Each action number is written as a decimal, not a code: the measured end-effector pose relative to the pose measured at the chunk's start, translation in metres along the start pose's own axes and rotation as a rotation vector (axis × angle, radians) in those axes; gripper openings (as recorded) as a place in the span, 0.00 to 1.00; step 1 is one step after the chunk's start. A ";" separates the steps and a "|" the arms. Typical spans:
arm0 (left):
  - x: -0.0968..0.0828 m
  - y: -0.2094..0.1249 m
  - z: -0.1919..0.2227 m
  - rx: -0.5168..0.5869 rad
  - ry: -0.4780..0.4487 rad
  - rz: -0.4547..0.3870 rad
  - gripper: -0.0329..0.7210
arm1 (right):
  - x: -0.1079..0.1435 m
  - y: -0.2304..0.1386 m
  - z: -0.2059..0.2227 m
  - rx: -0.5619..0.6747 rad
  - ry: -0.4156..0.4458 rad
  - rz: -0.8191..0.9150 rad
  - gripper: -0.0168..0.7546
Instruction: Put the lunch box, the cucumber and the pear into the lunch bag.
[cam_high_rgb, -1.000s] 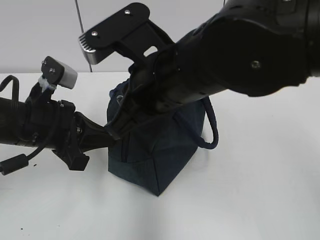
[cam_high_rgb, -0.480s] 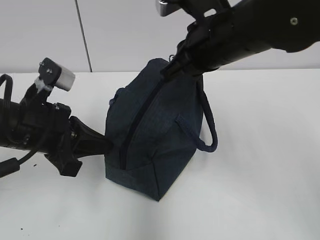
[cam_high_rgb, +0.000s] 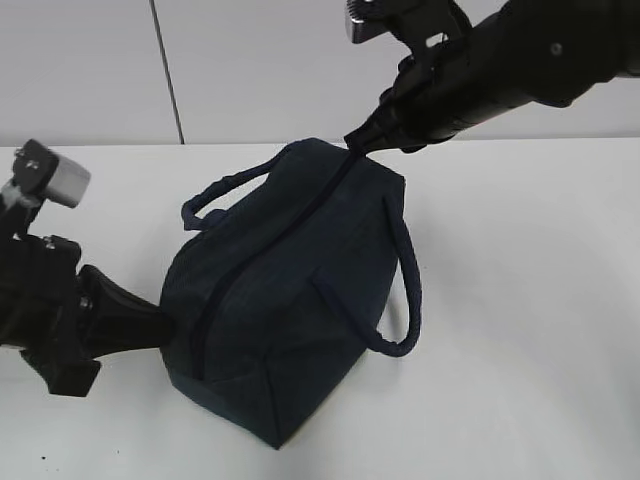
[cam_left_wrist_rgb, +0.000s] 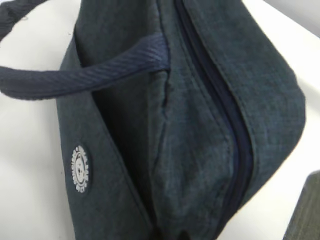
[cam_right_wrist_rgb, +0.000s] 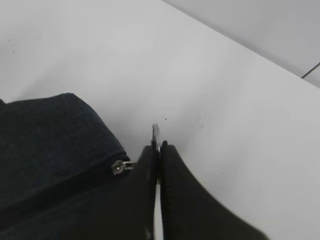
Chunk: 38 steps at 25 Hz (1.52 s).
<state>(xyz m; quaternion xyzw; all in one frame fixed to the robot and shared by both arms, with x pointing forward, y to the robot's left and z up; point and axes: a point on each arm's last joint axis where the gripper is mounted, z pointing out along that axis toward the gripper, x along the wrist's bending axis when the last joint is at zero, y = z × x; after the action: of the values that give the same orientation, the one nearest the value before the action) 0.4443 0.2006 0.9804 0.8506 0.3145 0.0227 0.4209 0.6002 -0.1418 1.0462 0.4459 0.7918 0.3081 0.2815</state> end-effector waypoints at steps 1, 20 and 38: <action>-0.001 0.001 -0.003 -0.014 0.006 -0.001 0.02 | 0.000 -0.001 0.001 0.004 0.001 0.005 0.03; 0.011 0.120 -0.014 -0.279 0.140 0.042 0.55 | 0.001 -0.001 0.001 0.003 0.016 0.048 0.03; 0.034 0.131 0.071 -0.050 0.084 -0.041 0.08 | 0.001 0.000 0.001 -0.007 0.023 0.068 0.03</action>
<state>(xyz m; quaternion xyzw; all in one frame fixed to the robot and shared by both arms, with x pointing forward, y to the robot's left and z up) 0.5610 0.1106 1.0224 0.8313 0.3488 0.0577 0.4289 0.6009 -0.1405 1.0454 0.4678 0.7785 0.3253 0.2633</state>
